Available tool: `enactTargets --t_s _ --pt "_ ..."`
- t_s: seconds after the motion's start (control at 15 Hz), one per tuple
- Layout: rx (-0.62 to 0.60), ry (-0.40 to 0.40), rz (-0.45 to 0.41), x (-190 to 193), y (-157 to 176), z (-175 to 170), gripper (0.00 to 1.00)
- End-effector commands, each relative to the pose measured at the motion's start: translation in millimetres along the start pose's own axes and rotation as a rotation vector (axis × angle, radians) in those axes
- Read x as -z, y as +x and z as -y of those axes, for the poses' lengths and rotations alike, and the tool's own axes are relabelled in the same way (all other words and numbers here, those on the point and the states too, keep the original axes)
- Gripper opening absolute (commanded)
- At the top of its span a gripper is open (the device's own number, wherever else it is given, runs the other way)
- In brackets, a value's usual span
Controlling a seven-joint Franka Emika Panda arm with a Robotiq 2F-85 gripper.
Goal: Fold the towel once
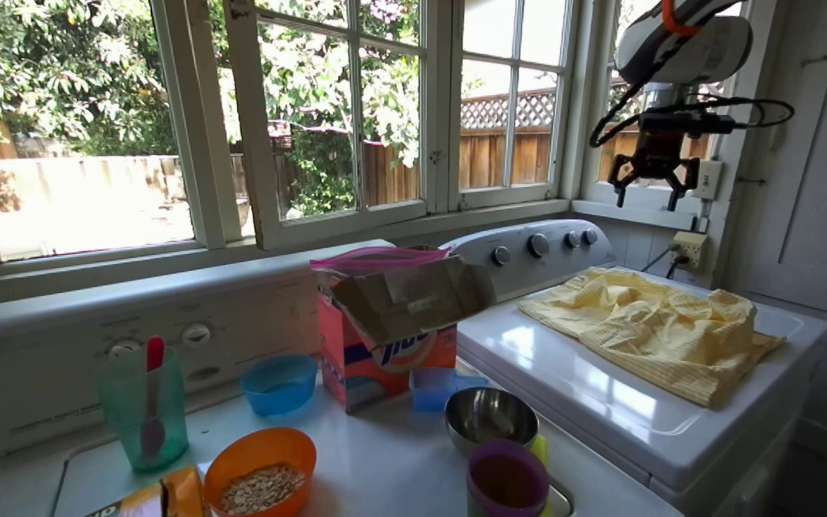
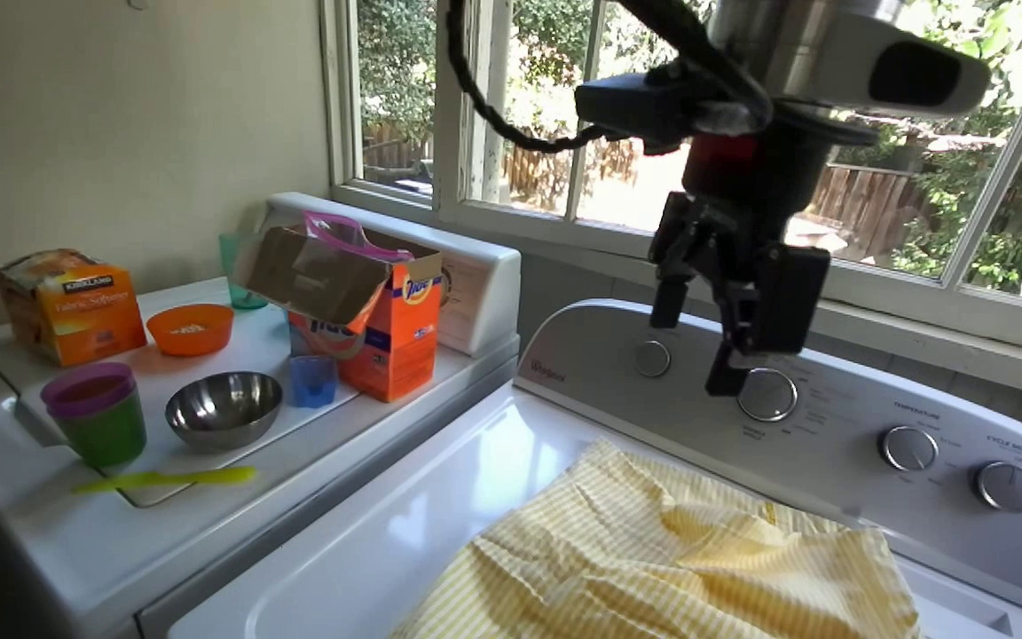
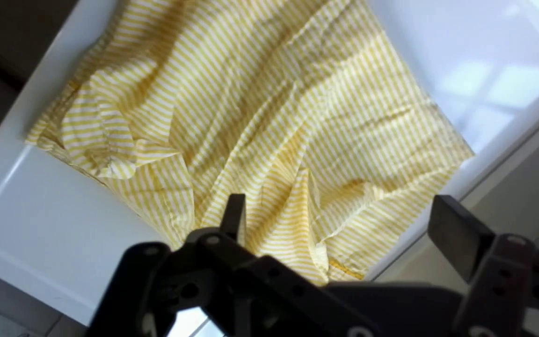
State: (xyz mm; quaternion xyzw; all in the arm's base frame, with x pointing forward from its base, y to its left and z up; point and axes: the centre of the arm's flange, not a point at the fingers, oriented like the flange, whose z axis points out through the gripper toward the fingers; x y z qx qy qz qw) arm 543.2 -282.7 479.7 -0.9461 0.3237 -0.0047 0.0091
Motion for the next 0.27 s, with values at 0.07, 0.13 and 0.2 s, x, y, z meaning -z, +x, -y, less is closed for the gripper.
enactTargets --t_s 0.07,0.13,0.2 --pt "0.046 -0.037 0.003 2 -19 11 1.0" --pt "0.054 -0.042 0.003 3 -24 13 1.0" --pt "0.054 -0.046 0.004 2 -26 11 1.0"
